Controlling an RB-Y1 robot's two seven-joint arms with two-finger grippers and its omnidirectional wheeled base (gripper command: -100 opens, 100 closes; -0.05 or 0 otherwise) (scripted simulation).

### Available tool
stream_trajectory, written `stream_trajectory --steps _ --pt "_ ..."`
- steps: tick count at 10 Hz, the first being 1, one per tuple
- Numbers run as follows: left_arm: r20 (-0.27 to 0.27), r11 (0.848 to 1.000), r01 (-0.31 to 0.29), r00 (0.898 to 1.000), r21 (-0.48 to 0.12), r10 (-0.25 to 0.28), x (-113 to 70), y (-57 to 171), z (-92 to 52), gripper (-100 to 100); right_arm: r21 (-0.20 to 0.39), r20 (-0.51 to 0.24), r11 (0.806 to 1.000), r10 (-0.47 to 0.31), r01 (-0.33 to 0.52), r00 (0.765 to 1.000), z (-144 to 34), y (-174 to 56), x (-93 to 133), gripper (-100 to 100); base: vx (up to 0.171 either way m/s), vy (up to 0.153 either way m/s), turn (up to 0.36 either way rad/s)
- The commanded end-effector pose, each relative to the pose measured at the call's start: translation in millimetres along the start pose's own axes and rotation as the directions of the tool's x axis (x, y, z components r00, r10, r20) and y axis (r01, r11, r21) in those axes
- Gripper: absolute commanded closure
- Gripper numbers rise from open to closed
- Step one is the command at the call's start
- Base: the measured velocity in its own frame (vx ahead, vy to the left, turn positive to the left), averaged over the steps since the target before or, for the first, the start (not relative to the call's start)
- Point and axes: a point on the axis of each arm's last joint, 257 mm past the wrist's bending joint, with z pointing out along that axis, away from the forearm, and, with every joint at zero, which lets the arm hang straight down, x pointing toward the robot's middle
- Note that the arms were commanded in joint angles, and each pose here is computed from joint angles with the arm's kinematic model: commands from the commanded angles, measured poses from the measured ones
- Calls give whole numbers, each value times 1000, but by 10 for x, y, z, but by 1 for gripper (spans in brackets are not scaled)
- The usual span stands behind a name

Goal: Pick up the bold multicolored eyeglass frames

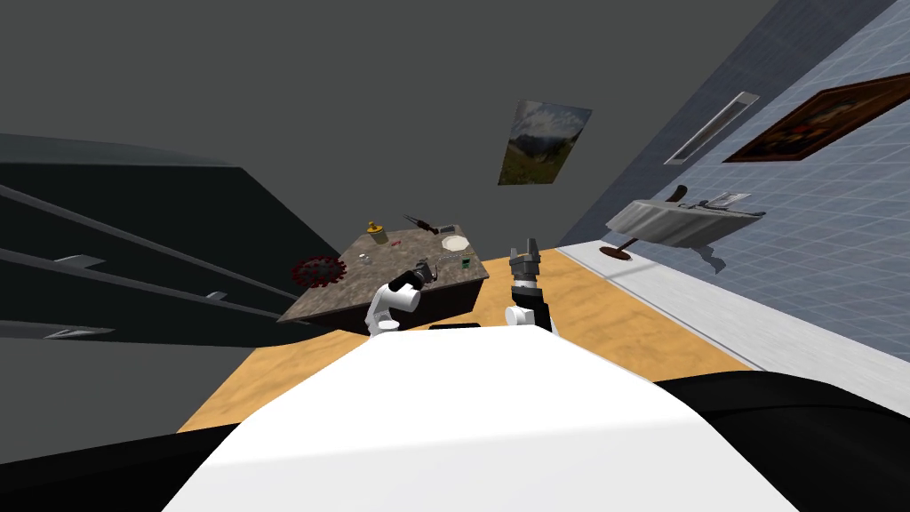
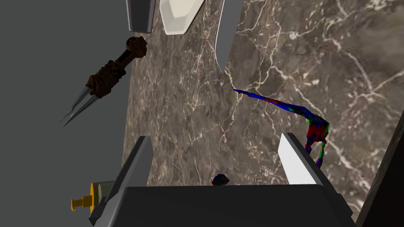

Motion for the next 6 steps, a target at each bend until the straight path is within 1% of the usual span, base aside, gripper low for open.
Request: stream_trajectory --steps 1,2,3,4,5,6 --pt "12 1000 2 1000 -25 -1 -19 63 5 -100 0 0 1000 0 0 1000 0 0 0 0 2 13 -5" --pt "20 998 11 1000 -59 -10 4 133 28 -100 0 0 1000 0 0 1000 0 0 0 0 4 19 -63" --pt "29 997 12 1000 -75 -9 -20 175 25 -100 0 0 1000 0 0 1000 0 0 0 0 5 22 -39" --pt "34 995 20 999 -101 -16 8 227 44 -100 0 0 1000 0 0 1000 0 0 0 0 2 32 -47" --pt "46 992 20 999 -122 -15 -23 280 37 -100 0 0 1000 0 0 1000 0 0 0 0 7 31 -33" --pt "53 989 27 998 -147 -19 1 330 51 -100 0 0 1000 0 0 1000 0 0 0 0 11 36 -59"
